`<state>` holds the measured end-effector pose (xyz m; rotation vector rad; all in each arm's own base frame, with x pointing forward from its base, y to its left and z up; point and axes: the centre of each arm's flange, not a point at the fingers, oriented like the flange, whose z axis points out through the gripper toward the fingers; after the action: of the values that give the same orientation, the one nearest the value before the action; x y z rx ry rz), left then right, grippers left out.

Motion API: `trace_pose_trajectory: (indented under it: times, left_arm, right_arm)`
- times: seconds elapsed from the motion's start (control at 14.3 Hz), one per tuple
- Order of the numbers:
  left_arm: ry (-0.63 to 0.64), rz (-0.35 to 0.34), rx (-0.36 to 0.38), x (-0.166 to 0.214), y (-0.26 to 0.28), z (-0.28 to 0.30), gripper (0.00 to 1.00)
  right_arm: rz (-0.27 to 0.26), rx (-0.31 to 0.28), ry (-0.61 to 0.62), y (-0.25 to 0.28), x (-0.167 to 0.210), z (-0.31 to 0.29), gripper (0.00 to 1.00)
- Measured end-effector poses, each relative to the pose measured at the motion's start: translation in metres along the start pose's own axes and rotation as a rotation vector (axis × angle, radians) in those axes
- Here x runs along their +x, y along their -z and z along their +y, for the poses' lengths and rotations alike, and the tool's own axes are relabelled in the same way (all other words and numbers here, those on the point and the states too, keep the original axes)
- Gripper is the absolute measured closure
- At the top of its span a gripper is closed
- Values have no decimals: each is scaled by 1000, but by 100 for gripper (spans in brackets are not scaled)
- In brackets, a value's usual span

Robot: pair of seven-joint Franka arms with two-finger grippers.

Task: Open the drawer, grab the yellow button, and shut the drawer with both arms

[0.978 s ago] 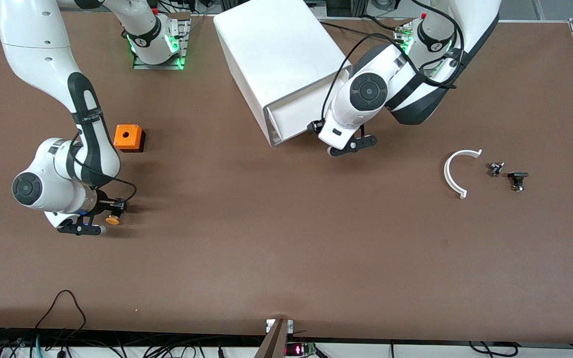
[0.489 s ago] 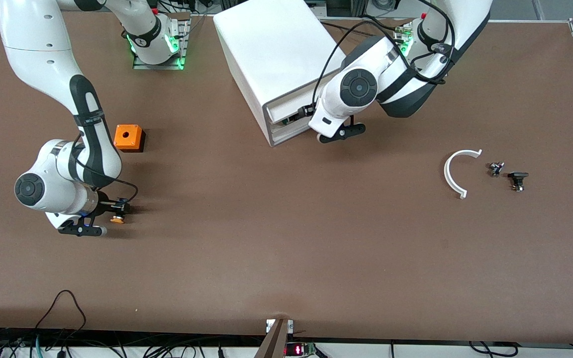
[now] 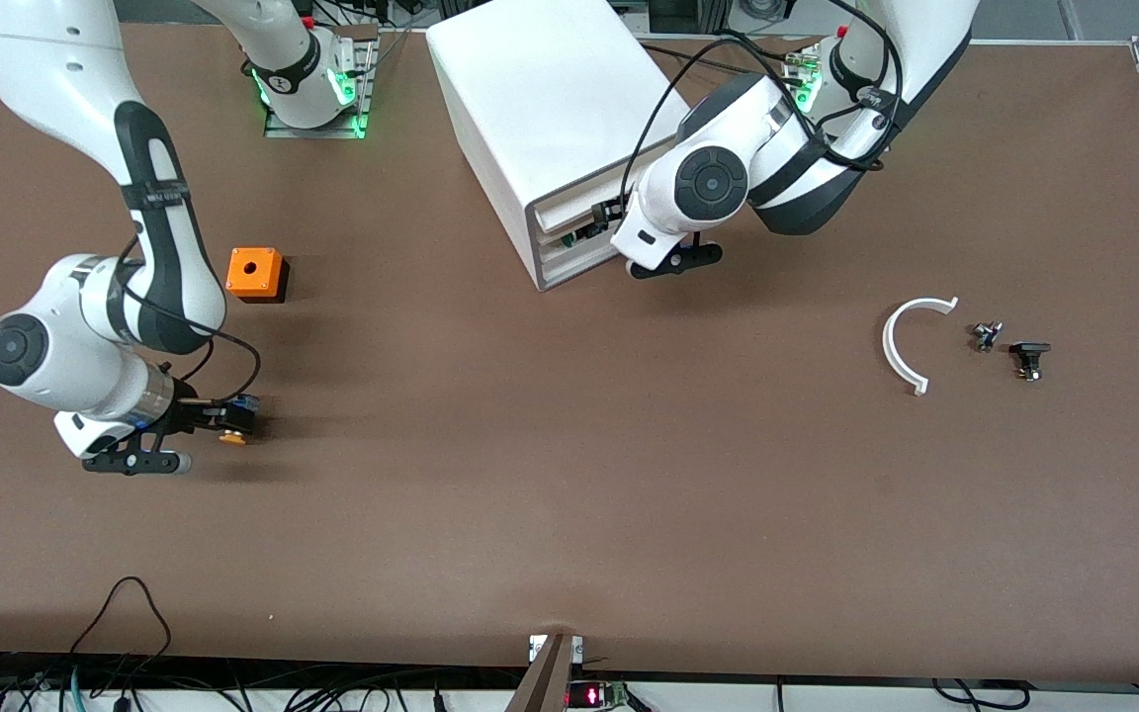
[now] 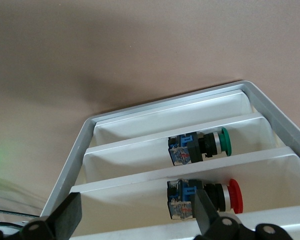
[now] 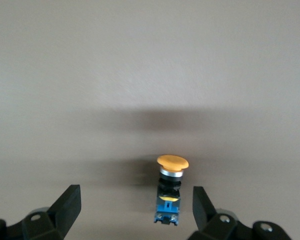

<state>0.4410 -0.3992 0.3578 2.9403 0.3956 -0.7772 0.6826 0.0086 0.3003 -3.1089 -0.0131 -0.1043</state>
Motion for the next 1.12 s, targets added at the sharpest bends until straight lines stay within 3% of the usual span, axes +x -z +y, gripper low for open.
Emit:
trace_pose_trajectory:
  times: [0.42, 1.12]
  left_arm:
    - [-19, -14, 8, -7, -8, 6, 0]
    - [-22, -34, 6, -3, -13, 8, 0]
  right_arm:
    - [69, -28, 79, 116, -7, -10, 0]
    - [25, -27, 30, 231, -55, -26, 0]
